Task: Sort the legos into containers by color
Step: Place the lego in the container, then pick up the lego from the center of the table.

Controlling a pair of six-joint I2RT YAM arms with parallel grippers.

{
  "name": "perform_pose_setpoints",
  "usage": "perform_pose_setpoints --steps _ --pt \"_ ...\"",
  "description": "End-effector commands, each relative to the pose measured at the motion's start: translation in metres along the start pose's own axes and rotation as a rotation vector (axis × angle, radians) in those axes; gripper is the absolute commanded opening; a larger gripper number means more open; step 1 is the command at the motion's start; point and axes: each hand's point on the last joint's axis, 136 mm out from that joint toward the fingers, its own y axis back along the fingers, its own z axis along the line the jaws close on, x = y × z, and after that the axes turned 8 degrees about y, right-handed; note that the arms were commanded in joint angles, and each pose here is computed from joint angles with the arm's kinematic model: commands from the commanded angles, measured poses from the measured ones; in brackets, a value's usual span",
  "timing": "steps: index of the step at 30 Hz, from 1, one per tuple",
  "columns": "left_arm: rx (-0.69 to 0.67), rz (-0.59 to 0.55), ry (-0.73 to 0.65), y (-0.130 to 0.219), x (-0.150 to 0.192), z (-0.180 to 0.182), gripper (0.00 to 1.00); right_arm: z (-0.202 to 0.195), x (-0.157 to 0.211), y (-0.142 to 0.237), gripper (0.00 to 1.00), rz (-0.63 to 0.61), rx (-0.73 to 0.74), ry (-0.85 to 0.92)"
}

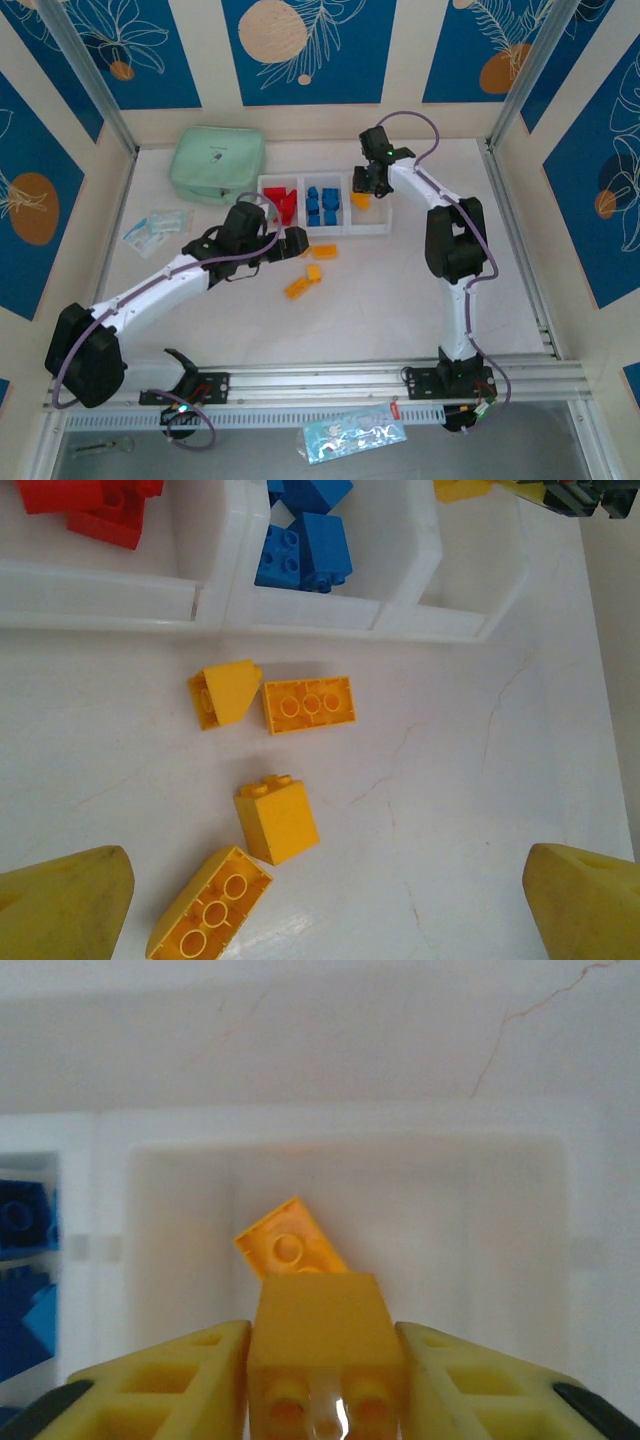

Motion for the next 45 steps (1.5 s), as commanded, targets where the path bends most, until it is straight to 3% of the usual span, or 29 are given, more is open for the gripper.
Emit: perform_pose_setpoints --steps 1,12,24,33,45 --pt "0.007 -0.028 -0.038 0.004 -0.01 -0.01 0.99 -0.008 -0.007 0.011 0.47 -0.005 0.03 0.019" --pt "0.006 -0.038 -0.061 0.012 -0.013 -0.012 0.99 0.021 0.003 0.073 0.56 -0.102 -0.038 0.062" --pt "-0.06 -0.063 -0.053 0.033 -0.003 0.014 0.99 0.081 0.083 0.117 0.65 -0.062 -0.168 0.141" --pt "-0.127 -0.088 -0.019 0.048 0.01 0.044 0.99 0.124 0.143 0.115 0.7 0.035 -0.232 0.196" --pt "-0.166 -0.119 0.016 0.054 0.018 0.065 0.99 0.165 0.179 0.078 0.73 0.134 -0.26 0.232"
